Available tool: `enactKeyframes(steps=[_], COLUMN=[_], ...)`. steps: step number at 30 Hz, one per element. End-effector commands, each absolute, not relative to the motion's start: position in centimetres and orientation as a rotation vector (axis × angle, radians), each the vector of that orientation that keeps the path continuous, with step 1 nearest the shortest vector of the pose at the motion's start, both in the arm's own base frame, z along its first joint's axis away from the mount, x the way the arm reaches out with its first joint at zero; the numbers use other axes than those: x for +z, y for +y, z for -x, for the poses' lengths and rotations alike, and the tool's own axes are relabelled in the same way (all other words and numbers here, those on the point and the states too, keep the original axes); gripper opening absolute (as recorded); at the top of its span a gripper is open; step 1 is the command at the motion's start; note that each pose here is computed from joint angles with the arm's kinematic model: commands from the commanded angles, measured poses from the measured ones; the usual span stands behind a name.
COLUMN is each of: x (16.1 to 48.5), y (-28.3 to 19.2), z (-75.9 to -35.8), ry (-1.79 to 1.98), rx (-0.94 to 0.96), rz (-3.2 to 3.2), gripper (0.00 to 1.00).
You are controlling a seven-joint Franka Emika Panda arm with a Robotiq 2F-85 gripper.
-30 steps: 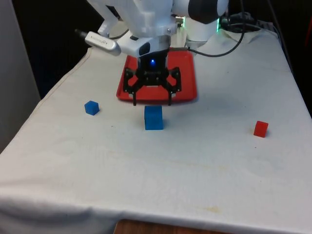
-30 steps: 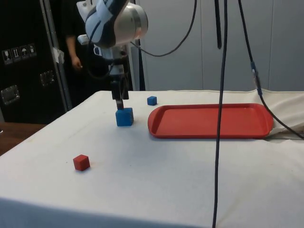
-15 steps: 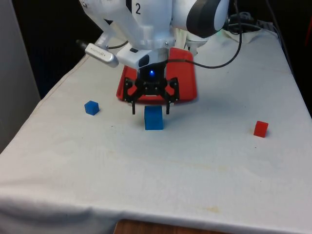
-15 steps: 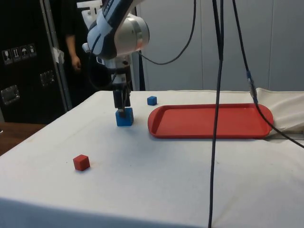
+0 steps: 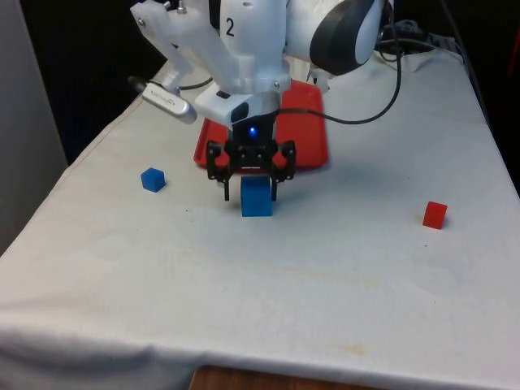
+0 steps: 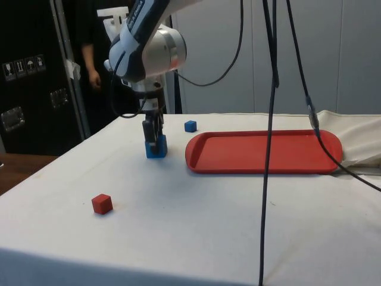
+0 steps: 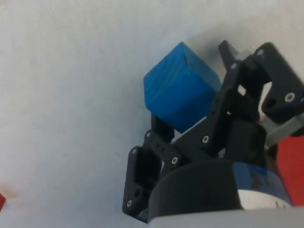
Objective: Pick up the largest block and place it onto the tray.
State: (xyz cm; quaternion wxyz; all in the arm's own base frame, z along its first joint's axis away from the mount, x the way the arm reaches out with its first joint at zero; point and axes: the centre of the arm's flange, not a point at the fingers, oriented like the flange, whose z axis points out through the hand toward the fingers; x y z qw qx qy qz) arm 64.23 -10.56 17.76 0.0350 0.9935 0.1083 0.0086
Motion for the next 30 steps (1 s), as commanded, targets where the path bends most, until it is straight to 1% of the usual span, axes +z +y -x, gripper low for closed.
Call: enactKeyframes(steps=[1,4,5,6,7,15,22,23,25,26,30], x=[17.6,17.7,17.5,17.5,17.5,17.7,20.2,19.9,21.1,21.1,22.9], y=[-10.7,-10.5,-10.7,-10.7,-10.7,-10.7,-10.8,-10.8,-10.9,-10.9,-10.9], z=[-64.4,-64.3,-64.4,-64.4,-64.4,-64.4,-64.2,-64.4,-64.1,-64.1,-63.9], ry=[0.335,0.334,0.335,0.334,0.335,0.336,0.334,0.333,0.338,0.338,0.343], rx=[0.039,0.026,0.040,0.040,0.042,0.038,0.027,0.032,0.024,0.024,0.025], rz=[-3.056,-3.053,-3.056,-3.056,-3.056,-3.056,-3.067,-3.069,-3.071,-3.071,-3.079], gripper=[0.44,0.12,0.12,0.01,0.00,0.00,0.00,0.00,0.00,0.00,0.00])
